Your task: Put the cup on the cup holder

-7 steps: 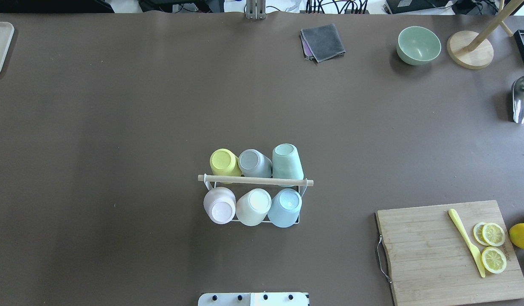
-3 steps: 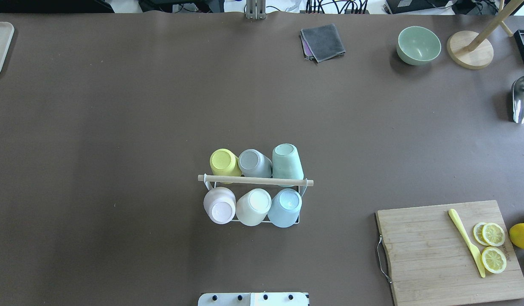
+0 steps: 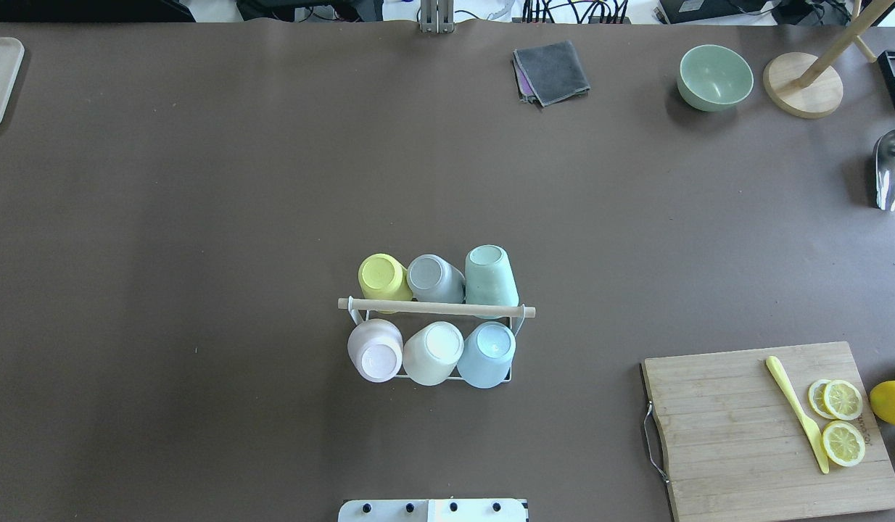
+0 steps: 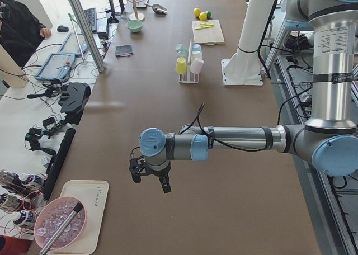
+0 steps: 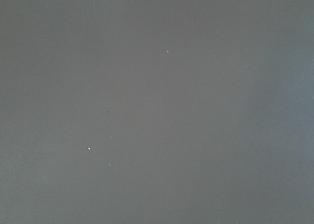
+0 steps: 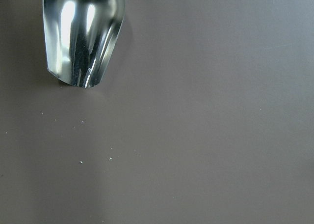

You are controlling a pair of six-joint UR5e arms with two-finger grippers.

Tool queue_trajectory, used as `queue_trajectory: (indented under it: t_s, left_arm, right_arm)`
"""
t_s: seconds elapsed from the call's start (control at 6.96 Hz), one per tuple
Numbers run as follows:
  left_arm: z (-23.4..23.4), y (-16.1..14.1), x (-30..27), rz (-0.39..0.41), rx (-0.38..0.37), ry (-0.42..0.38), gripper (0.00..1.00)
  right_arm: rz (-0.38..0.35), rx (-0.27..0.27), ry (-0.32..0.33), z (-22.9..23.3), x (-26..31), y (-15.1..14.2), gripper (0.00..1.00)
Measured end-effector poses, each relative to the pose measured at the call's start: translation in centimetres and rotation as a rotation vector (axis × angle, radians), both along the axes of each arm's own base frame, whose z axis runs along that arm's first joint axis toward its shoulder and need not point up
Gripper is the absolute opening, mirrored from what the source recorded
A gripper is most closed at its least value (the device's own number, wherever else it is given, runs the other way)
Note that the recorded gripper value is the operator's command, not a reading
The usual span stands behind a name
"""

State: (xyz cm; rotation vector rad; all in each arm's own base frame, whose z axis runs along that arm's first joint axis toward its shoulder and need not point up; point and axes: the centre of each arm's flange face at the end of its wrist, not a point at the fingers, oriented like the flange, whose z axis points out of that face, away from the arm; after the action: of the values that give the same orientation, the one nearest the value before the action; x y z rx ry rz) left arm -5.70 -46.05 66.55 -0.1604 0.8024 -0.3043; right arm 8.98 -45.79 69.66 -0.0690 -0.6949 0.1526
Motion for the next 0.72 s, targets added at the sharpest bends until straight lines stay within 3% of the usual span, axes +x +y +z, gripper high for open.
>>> queue_trajectory:
  t_s: [0.29, 0.72]
  left_arm:
    - [-0.2, -0.2, 0.0, 0.002, 0.007, -0.001, 0.99]
    - [-1.3, -0.9, 0.2, 0.008, 0.083, -0.009, 0.99]
  right_arm:
    - [0.000, 0.000, 0.000, 0.0, 0.0, 0.0, 1.00]
    - [0.000, -0.001, 0.000, 0.0, 0.0, 0.0, 1.00]
